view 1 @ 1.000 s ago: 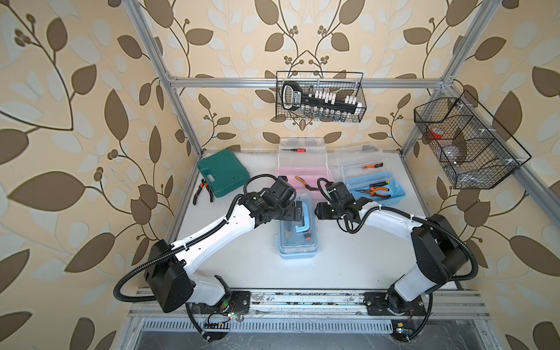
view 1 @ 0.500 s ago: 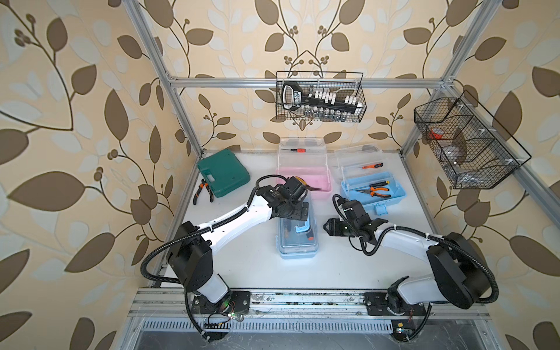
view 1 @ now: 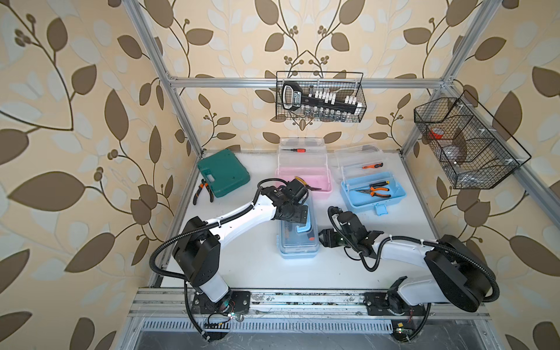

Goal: Close toolboxes
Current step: Fasten the toolbox latch on the toolbox.

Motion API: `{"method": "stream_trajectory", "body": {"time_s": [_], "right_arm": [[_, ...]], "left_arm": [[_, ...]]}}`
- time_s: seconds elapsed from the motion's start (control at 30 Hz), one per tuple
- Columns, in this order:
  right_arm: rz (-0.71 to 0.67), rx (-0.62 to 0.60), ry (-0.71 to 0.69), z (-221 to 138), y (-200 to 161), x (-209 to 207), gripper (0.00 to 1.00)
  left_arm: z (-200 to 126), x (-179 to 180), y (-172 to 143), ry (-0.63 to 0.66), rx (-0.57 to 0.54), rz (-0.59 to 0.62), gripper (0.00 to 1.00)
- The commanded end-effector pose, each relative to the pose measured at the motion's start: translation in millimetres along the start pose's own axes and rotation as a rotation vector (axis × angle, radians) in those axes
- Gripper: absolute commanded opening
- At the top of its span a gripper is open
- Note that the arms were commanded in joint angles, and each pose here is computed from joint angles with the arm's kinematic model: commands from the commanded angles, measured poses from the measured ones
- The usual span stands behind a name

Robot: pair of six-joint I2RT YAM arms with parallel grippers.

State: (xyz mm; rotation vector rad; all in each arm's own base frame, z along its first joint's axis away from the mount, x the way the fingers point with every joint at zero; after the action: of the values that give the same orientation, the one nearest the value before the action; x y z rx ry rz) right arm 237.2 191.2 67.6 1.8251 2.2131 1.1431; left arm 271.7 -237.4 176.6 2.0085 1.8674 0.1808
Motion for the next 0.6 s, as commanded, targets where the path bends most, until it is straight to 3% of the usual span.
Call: {"method": "stream_trajectory", "body": {"time_s": [0.0, 0.17, 0.57], "right_arm": [[0.026, -0.069, -0.034, 7, 5, -5, 0.65], [0.066, -0.127, -0.036, 12, 12, -5, 0.65], [0.131, -0.203, -0.228, 0, 13, -31, 0.65]], "left_arm": [[6, -2, -9, -0.013, 0.047, 0.009, 0.99], [5, -1, -11, -0.011, 0.047, 0.009, 0.99], [7, 6, -16, 0.008, 0.041, 0.017, 0.99]]}}
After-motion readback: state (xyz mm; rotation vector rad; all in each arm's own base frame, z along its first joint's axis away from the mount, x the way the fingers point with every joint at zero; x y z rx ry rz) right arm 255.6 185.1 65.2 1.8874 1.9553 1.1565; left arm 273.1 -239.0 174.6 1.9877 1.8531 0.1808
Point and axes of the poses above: each gripper's point midway between its finger pads, its own z axis out along the fingers, its own x axis along the line the jaws close on, y = z × x, the point moved 5 cm from there along -z, back along the fingers, and after that the axes turned 3 degrees about -z, right-handed, at the moved point
